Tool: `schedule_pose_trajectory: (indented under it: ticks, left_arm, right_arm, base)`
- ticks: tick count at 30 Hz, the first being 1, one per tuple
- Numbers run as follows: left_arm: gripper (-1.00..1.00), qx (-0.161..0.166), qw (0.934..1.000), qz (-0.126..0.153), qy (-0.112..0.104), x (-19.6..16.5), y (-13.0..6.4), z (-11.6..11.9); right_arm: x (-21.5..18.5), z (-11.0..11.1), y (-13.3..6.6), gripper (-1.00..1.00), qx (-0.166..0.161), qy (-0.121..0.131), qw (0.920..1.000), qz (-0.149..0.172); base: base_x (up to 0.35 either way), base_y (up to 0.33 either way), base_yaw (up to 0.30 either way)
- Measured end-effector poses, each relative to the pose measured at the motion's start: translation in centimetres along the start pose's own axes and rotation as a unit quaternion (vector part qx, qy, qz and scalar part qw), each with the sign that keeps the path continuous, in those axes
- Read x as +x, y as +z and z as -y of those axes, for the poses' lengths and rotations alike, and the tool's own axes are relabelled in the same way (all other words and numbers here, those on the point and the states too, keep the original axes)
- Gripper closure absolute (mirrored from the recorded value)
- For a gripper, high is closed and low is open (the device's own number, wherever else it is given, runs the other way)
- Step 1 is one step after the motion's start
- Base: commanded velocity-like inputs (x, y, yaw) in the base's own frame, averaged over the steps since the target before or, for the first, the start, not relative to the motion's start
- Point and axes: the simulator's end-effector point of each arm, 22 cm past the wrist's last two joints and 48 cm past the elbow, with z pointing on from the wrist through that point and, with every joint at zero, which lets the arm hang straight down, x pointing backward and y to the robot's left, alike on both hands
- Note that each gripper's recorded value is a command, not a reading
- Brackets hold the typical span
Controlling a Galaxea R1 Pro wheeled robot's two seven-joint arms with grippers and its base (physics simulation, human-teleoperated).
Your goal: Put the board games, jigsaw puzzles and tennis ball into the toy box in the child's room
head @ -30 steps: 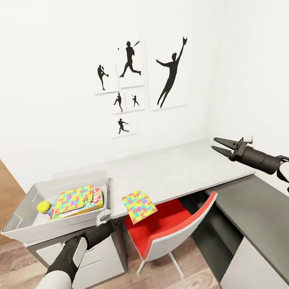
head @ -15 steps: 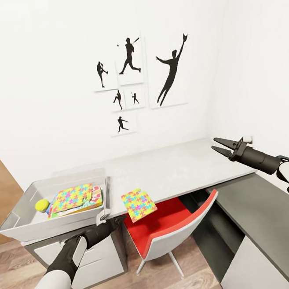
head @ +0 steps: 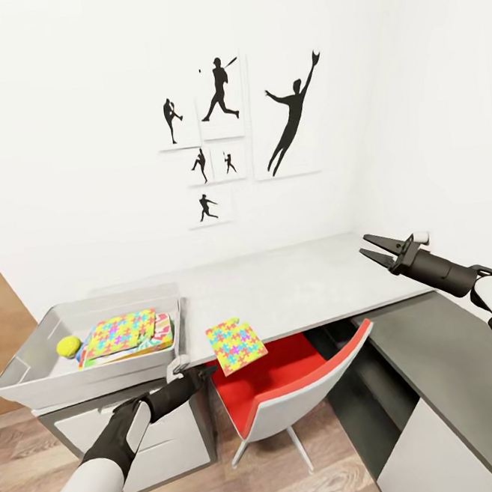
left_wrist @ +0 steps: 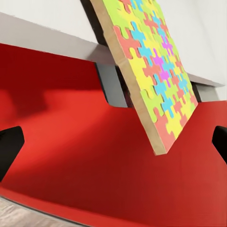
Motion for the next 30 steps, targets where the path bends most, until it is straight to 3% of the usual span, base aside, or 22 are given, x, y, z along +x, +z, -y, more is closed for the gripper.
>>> schedule_pose_trajectory:
  ticks: [9,30]
  left_arm:
    - [-1.0,0.0,0.9999,-0.011,-0.002,1.6,1.7,0.3]
    - [-1.0,0.001,0.9999,-0.016,0.006,1.9,1.9,0.6]
  right_arm:
    - [0.7,0.8,-0.2,-1.0,0.0,0.0,1.0,0.0]
    - [0.7,0.8,-0.2,-1.0,0.0,-0.001,1.0,0.0]
  base:
    - [0.0,0.0,0.0]
    - [0.006,0.0,0.0]
